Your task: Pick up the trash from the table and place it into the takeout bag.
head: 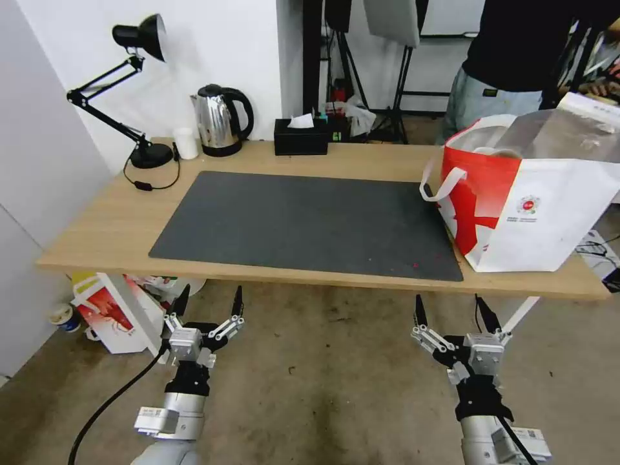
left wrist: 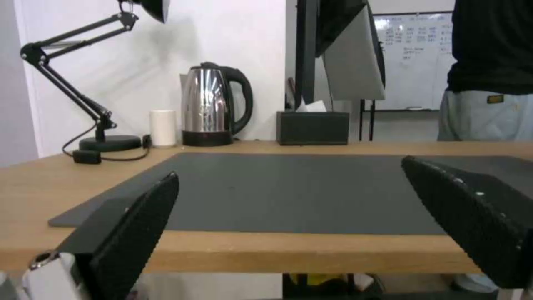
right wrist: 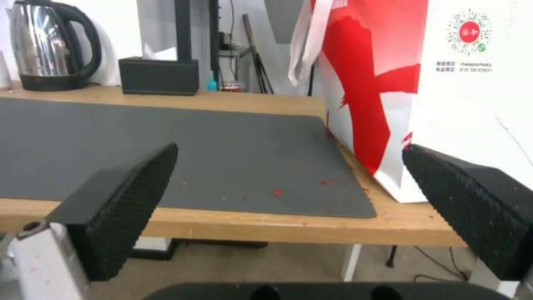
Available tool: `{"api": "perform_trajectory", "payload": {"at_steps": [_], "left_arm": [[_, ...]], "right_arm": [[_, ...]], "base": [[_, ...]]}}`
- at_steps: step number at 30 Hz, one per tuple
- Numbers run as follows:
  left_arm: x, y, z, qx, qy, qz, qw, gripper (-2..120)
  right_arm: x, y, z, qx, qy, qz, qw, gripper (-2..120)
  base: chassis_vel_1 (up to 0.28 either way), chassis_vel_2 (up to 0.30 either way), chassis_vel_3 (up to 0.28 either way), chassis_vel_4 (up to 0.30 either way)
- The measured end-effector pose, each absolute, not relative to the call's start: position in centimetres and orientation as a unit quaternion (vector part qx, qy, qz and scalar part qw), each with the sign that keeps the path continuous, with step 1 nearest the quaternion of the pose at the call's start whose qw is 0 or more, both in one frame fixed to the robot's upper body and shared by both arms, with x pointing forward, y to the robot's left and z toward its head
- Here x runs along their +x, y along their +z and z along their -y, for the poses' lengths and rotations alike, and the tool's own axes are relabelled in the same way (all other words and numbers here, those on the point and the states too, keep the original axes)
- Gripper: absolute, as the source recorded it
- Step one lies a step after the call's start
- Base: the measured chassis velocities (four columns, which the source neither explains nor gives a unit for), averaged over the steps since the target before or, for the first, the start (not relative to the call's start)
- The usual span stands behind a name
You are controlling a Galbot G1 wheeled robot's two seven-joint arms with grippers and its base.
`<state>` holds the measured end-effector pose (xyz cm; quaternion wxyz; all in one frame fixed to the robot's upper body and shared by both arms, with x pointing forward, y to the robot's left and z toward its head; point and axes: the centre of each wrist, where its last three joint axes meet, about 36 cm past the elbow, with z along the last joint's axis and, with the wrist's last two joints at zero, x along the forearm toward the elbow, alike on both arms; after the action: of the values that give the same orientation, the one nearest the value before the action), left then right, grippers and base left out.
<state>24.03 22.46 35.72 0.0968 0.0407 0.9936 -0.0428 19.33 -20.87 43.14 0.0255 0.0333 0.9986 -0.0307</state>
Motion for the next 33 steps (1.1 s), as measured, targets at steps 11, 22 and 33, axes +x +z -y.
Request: {"api": "perform_trajectory", "payload": {"at_steps": [11,22,33], "left_arm": [[23.94,35.19,-22.81,0.034,-0.048,-0.994,0.094,100],[24.03,35.59,-23.06,0.032,-0.049,-0.994,0.097,100],[24.04,35.62,-23.08,0.032,-0.049,-0.994,0.097,100]], "right_arm": [[19.33,43.14,20.87,0.033,-0.031,-0.999,0.025,100],[19.33,43.14,20.87,0.033,-0.031,-0.999,0.025,100],[19.33,43.14,20.87,0.033,-0.031,-0.999,0.025,100]], "base": [[0.0,0.0,0.0,0.0],[0.0,0.0,0.0,0.0],[0.0,0.0,0.0,0.0]]}}
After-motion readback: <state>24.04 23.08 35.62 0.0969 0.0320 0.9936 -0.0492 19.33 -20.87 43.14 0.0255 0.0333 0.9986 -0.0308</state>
